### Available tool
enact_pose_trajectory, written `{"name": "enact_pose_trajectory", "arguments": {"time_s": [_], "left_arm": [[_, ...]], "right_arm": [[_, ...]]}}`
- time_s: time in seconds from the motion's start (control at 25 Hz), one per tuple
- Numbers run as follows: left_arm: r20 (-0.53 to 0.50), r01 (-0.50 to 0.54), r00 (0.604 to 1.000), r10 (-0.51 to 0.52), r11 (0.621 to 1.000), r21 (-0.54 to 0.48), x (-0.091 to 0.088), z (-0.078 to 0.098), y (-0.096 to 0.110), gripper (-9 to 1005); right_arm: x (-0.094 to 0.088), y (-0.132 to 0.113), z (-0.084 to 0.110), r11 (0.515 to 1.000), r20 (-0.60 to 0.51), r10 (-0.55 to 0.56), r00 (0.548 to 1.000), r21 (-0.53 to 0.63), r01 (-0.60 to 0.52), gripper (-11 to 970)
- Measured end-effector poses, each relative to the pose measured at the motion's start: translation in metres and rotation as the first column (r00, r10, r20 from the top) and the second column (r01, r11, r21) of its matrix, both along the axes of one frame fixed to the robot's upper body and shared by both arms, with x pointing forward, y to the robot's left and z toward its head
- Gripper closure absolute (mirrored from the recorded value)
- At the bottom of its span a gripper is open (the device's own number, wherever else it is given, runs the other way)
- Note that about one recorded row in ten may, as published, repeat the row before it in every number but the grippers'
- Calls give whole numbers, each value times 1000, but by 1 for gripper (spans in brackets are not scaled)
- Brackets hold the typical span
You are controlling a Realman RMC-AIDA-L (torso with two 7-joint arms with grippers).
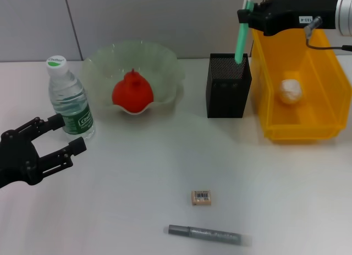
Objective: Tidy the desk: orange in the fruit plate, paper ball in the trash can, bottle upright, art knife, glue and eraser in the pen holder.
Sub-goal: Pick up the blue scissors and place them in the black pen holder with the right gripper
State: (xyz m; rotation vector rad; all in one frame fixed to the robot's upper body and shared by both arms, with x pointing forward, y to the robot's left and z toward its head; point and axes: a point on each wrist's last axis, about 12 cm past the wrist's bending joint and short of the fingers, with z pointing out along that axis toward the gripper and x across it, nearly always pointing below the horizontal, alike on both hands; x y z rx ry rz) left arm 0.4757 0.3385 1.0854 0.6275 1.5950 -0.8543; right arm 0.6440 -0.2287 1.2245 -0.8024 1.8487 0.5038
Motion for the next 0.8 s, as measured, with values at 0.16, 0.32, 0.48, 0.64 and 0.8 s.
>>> {"name": "enact_pose_trajectory", "arguments": {"time_s": [0.16,0.32,0.48,0.64,0.8], "left_arm": [[-3,2,1000,-2,1000,0,1,1,1,179],[-1,3,1000,-3,1000,1,2,2,1,179],[0,-2,1000,2,1000,4,3,1,0,179],[-1,-3,1000,3,1000,4,3,0,-1,179],[-9,-5,1000,5,1000,2,2,-2,-1,179]], "right_arm": [[5,-1,-8,1000,-19,-31,999,-4,31,805],[10,0,-19,999,-24,-51,998,-6,51,804],[13,7,-28,999,-26,-49,998,-13,49,804],[17,11,-34,999,-35,-47,998,-11,46,804],[20,14,-39,999,-25,-52,998,2,52,805]]}}
